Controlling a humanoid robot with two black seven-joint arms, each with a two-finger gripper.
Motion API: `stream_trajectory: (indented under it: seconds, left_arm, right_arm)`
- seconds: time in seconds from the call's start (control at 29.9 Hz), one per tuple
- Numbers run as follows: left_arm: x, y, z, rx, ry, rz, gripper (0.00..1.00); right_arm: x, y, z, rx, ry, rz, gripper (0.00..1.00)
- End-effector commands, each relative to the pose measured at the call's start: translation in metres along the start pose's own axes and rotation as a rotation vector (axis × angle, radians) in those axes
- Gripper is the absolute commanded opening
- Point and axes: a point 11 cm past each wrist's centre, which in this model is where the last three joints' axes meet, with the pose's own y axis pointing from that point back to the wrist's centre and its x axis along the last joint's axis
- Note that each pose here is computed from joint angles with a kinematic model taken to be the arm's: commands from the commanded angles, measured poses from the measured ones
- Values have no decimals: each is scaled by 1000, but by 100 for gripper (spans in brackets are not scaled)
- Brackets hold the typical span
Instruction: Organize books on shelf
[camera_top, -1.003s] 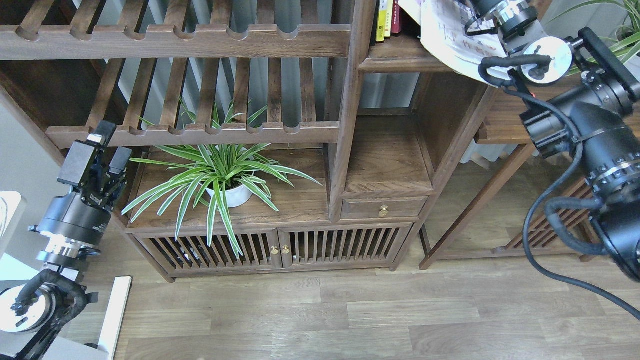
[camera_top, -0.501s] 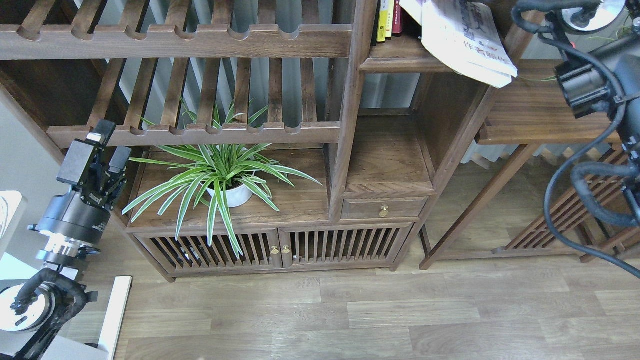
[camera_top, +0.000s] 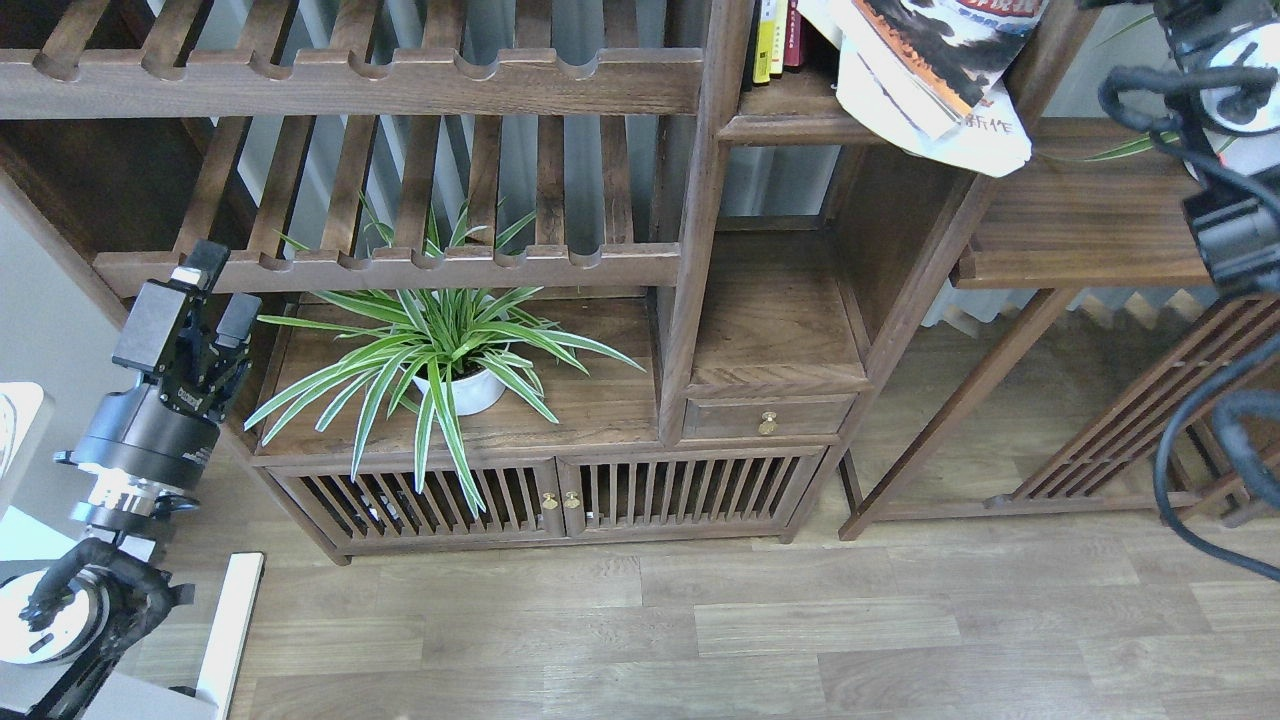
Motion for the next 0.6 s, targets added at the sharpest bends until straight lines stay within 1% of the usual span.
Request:
stream_trajectory:
  seconds: [0.0,0.1,0.23,0.33,0.4,0.57]
  left_arm:
    - [-7,-7,1,0,-3,-23,99]
    - [-13,-12,4,-4,-7,-45,99]
    - [-20,-18,8,-13,-13,-69,99]
    - [-25,-23,11,-15,-17,-85,99]
    - [-29,-27,11,-13,-20,-100,99]
    - [-47,-47,7,7,-22,-165,99]
  right_arm:
    - [-8,10,12,-14,-32,-35,98]
    - [-15,14,15,-15,-44,-61,98]
    - [-36,20,2,-17,-21,-125,99]
    - [-28,31,1,-41,0,-102,99]
    - [-16,46,2,-66,21,-63,99]
    - [1,75,12,-138,79,-6,99]
